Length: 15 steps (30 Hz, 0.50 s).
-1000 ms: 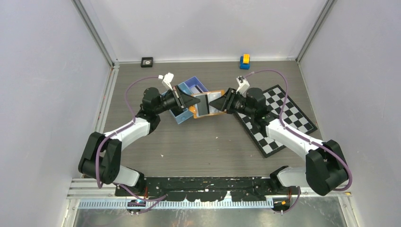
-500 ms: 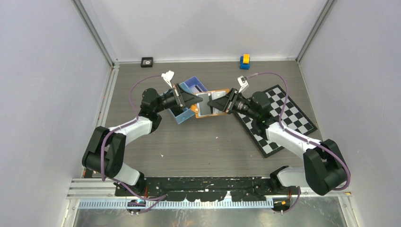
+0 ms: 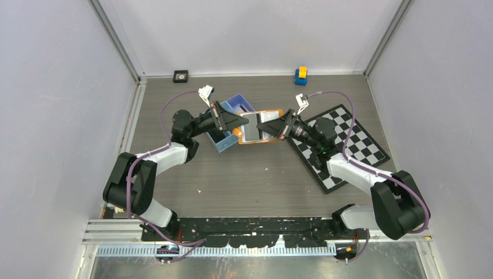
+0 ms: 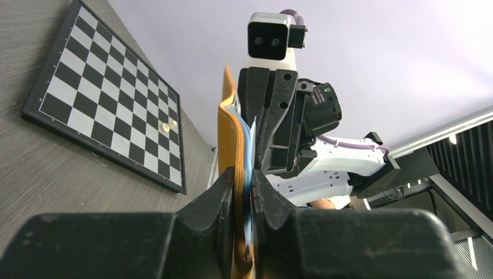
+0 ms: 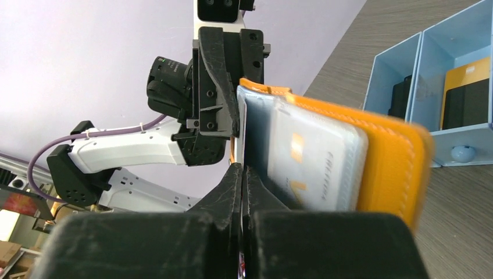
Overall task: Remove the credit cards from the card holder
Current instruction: Remove the credit card from the card holder.
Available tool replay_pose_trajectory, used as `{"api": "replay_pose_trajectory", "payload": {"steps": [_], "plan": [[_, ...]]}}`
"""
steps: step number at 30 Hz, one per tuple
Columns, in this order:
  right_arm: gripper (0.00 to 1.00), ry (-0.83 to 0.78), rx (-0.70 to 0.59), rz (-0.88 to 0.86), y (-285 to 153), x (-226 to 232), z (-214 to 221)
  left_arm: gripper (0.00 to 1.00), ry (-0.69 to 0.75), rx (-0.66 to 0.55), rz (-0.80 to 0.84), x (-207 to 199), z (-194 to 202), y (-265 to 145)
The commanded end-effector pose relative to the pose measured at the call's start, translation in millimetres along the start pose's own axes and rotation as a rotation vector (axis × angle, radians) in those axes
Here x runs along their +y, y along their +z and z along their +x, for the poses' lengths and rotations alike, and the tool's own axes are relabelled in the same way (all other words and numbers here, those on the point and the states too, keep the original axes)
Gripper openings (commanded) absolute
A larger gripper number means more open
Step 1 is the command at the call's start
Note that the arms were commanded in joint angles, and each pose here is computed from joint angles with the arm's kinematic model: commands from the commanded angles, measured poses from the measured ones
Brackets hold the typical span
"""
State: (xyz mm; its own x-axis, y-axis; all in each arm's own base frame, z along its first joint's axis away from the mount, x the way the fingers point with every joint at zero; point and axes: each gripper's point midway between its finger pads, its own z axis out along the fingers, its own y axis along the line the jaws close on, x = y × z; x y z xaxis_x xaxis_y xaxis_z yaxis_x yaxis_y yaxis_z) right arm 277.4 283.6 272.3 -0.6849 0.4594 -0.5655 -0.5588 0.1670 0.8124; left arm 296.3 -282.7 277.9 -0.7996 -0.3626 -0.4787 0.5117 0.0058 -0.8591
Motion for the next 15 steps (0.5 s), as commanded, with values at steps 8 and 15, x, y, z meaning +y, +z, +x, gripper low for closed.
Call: {"api": "replay_pose_trajectory", "payload": {"steps": [8, 15], "plan": [[0.00, -0.021, -0.014, 0.041, 5, -2, -8, 0.44, 0.042, -0.008, 0.045, -7, -2, 0], [0.00, -0.014, -0.041, 0.081, 2, -10, -13, 0.21, 0.030, -0.005, 0.045, -4, -2, 1]]}}
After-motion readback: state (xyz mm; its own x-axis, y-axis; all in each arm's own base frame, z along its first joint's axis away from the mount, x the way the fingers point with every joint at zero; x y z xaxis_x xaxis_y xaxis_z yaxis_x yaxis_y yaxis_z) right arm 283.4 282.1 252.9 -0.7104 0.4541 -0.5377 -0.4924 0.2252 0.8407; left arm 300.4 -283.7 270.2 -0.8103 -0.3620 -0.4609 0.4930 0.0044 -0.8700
